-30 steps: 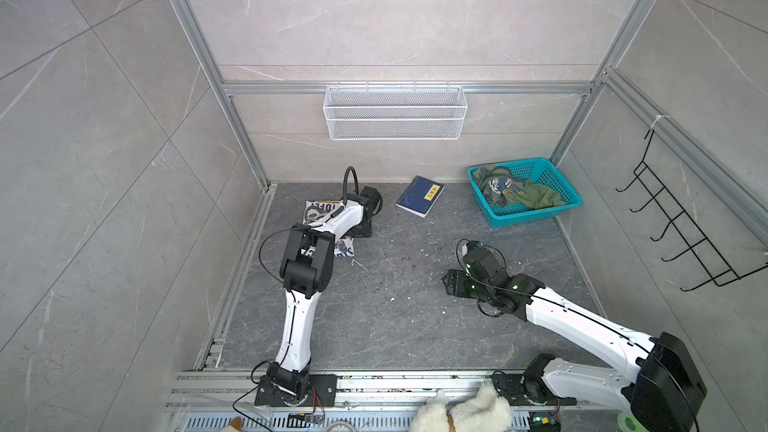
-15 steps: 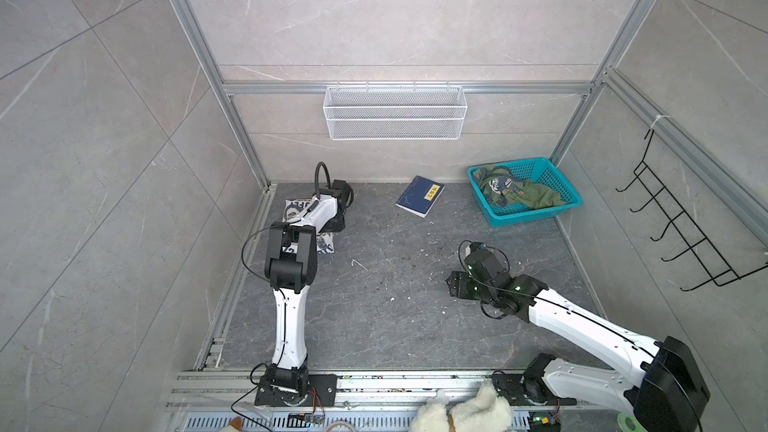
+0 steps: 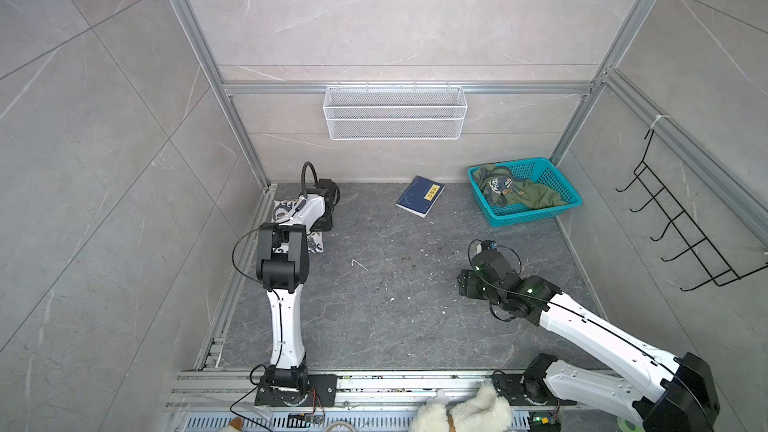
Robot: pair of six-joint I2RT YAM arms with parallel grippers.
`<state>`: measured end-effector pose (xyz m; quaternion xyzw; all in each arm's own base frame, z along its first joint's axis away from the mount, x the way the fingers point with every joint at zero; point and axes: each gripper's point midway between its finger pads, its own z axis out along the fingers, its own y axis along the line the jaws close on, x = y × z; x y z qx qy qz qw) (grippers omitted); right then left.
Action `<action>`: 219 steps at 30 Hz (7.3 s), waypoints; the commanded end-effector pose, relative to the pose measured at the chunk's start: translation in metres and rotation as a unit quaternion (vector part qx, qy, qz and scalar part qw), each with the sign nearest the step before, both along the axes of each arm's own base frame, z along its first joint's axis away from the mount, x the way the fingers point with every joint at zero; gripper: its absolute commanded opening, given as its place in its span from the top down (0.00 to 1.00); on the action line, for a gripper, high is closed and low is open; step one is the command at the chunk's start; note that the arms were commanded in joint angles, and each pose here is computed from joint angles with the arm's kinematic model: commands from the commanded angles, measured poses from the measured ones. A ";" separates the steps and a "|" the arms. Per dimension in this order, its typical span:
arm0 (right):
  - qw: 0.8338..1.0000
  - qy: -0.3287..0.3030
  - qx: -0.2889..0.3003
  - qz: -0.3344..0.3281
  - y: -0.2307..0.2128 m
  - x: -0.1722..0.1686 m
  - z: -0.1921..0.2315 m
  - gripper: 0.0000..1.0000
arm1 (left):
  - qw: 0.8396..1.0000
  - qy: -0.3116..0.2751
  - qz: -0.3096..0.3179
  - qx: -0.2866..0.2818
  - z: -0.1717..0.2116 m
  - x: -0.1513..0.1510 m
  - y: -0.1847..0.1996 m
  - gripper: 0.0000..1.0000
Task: Fold and stack the tank tops
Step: 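Move the right gripper to the teal basket while the left arm withdraws, then grasp the green tank top in the teal basket with the right gripper, then lift the green tank top out and lay it on the table with the right gripper, then grasp the green tank top's edges with the left and right grippers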
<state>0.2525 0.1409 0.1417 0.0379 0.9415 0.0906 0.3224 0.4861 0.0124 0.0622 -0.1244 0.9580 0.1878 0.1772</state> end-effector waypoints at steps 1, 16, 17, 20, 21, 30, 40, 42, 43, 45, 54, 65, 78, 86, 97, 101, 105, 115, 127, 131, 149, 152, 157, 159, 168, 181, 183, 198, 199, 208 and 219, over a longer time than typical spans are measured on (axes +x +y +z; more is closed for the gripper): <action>0.997 -0.046 -0.037 -0.040 -0.016 0.016 0.027 0.25 | 0.997 -0.063 0.020 -0.048 0.057 -0.012 -0.010 0.33; 0.964 -0.178 -0.163 -0.112 -0.041 0.130 0.085 0.13 | 0.905 -0.305 -0.070 -0.289 0.149 -0.155 -0.075 0.15; 0.964 -0.173 -0.166 -0.114 -0.043 0.137 0.085 0.10 | 0.897 -0.313 -0.077 -0.302 0.148 -0.160 -0.078 0.14; 0.969 -0.156 -0.151 -0.114 -0.046 0.161 0.080 0.06 | 0.877 -0.332 -0.097 -0.333 0.147 -0.173 -0.087 0.11; 0.970 -0.153 -0.149 -0.120 -0.049 0.171 0.079 0.06 | 0.874 -0.336 -0.103 -0.337 0.148 -0.177 -0.089 0.11; 0.971 -0.127 -0.111 -0.172 -0.100 0.254 0.060 0.08 | 0.854 -0.359 -0.138 -0.350 0.147 -0.199 -0.097 0.08; 0.972 -0.079 -0.092 -0.201 -0.131 0.319 0.015 0.14 | 0.853 -0.351 -0.152 -0.356 0.133 -0.201 -0.104 0.07; 0.971 -0.073 -0.091 -0.210 -0.138 0.328 0.008 0.15 | 0.854 -0.346 -0.152 -0.357 0.131 -0.200 -0.105 0.07; 0.970 -0.068 -0.090 -0.216 -0.143 0.332 0.005 0.16 | 0.854 -0.344 -0.153 -0.359 0.130 -0.199 -0.106 0.07; 0.968 -0.063 -0.088 -0.225 -0.151 0.339 0.001 0.17 | 0.854 -0.340 -0.158 -0.361 0.128 -0.198 -0.109 0.07; 0.965 -0.033 -0.063 -0.251 -0.174 0.361 -0.030 0.20 | 0.858 -0.330 -0.163 -0.358 0.121 -0.197 -0.112 0.07; 0.972 0.009 0.010 -0.235 -0.177 0.400 -0.068 0.27 | 0.864 -0.316 -0.171 -0.352 0.114 -0.199 -0.118 0.07; 0.970 -0.032 0.065 -0.230 -0.168 0.411 -0.054 0.87 | 0.862 -0.311 -0.181 -0.357 0.116 -0.199 -0.127 0.06; 0.960 -0.106 0.072 -0.247 -0.162 0.374 -0.025 0.95 | 0.865 -0.303 -0.188 -0.354 0.110 -0.202 -0.130 0.06; 0.933 -0.245 0.038 -0.261 -0.154 0.311 0.045 1.00 | 0.860 -0.296 -0.196 -0.365 0.104 -0.210 -0.135 0.06; 0.916 -0.293 0.039 -0.271 -0.152 0.289 0.078 1.00 | 0.859 -0.295 -0.196 -0.370 0.104 -0.215 -0.135 0.06; 0.904 -0.334 0.039 -0.264 -0.144 0.265 0.112 1.00 | 0.857 -0.292 -0.198 -0.376 0.103 -0.219 -0.136 0.06; 0.893 -0.351 0.062 -0.275 -0.119 0.222 0.140 1.00 | 0.854 -0.291 -0.198 -0.383 0.100 -0.226 -0.136 0.05; 0.886 -0.410 0.015 -0.216 -0.063 0.176 0.227 1.00 | 0.850 -0.288 -0.202 -0.392 0.102 -0.228 -0.139 0.05; 0.893 -0.413 0.018 -0.179 -0.052 0.165 0.279 1.00 | 0.855 -0.292 -0.182 -0.388 0.103 -0.230 -0.133 0.05; 0.962 -0.252 0.035 0.103 0.106 0.074 0.236 1.00 | 0.865 -0.310 -0.140 -0.368 0.118 -0.243 -0.111 0.05; 0.973 -0.181 0.009 0.144 0.137 0.053 0.155 0.70 | 0.868 -0.298 -0.131 -0.376 0.116 -0.246 -0.112 0.04; 0.979 -0.069 -0.030 0.191 0.171 0.016 0.047 0.33 | 0.889 -0.242 -0.109 -0.373 0.099 -0.247 -0.113 0.04; 0.981 -0.060 -0.062 0.172 0.155 0.012 0.035 0.29 | 0.896 -0.209 -0.114 -0.374 0.091 -0.246 -0.119 0.04; 0.992 -0.032 -0.093 0.079 0.058 0.013 0.037 0.25 | 0.918 -0.043 -0.178 -0.352 0.076 -0.228 -0.183 0.06; 0.989 0.115 0.038 -0.085 -0.007 0.002 -0.058 0.29 | 0.958 -0.038 -0.207 -0.196 0.081 -0.108 -0.237 0.07; 0.985 0.133 0.040 -0.102 -0.015 0.000 -0.072 0.31 | 0.955 -0.029 -0.221 -0.195 0.077 -0.085 -0.250 0.07; 0.971 0.181 0.060 -0.148 -0.042 -0.012 -0.120 0.36 | 0.933 0.016 -0.285 -0.219 0.024 -0.030 -0.311 0.18; 0.970 0.183 0.061 -0.146 -0.041 -0.012 -0.122 0.36 | 0.933 0.016 -0.285 -0.220 0.025 -0.029 -0.312 0.20; 0.972 0.196 0.056 -0.117 -0.034 -0.009 -0.134 0.55 | 0.927 0.055 -0.282 -0.243 -0.009 -0.036 -0.321 0.45; 0.982 0.154 0.030 -0.103 -0.041 0.003 -0.101 1.00 | 0.925 0.015 -0.284 -0.250 0.026 -0.038 -0.317 0.97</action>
